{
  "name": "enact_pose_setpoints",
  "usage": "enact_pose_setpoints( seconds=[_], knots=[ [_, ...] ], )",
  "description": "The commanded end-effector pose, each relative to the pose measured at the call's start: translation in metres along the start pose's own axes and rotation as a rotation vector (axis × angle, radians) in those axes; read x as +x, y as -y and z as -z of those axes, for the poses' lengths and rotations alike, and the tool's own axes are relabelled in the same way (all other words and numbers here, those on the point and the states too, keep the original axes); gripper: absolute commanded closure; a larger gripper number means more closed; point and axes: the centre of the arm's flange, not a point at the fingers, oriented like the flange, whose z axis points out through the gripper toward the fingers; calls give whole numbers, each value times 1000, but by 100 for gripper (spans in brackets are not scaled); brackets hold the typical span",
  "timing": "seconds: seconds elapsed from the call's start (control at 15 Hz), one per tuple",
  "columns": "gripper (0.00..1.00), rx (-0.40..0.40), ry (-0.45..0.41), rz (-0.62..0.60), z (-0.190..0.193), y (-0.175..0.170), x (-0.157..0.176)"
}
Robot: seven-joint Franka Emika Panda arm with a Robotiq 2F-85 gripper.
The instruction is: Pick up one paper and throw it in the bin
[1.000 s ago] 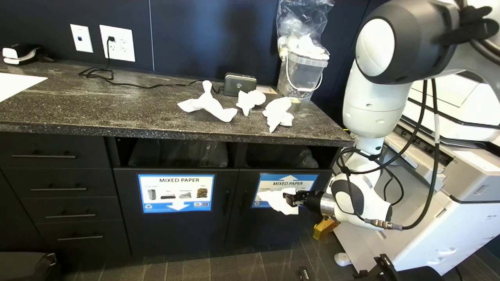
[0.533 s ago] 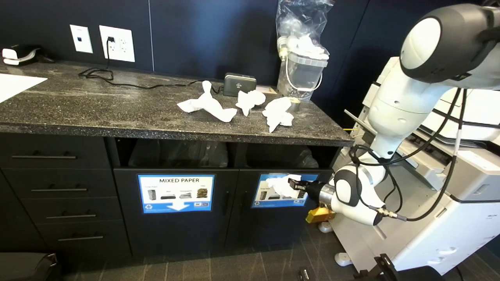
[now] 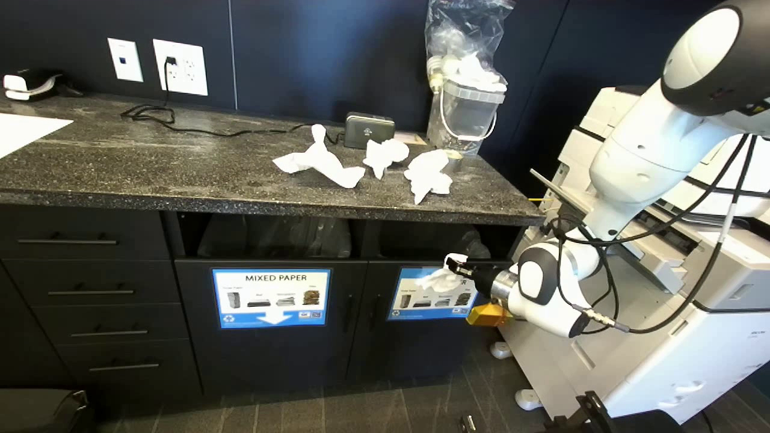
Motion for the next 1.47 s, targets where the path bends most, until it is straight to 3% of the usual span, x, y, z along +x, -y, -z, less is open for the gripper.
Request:
enact_pose_setpoints(
  seconds=[0.0, 0.4, 0.73, 0.93, 1.4],
  knots=[
    [86, -24, -68, 35, -5, 54, 13],
    [86, 9, -113, -10, -16, 64, 25],
    [86, 39, -203, -36, -11, 80, 38],
    [86, 45, -238, -55, -15, 79, 31],
    [86, 41, -189, -125, -58, 70, 9]
  ],
)
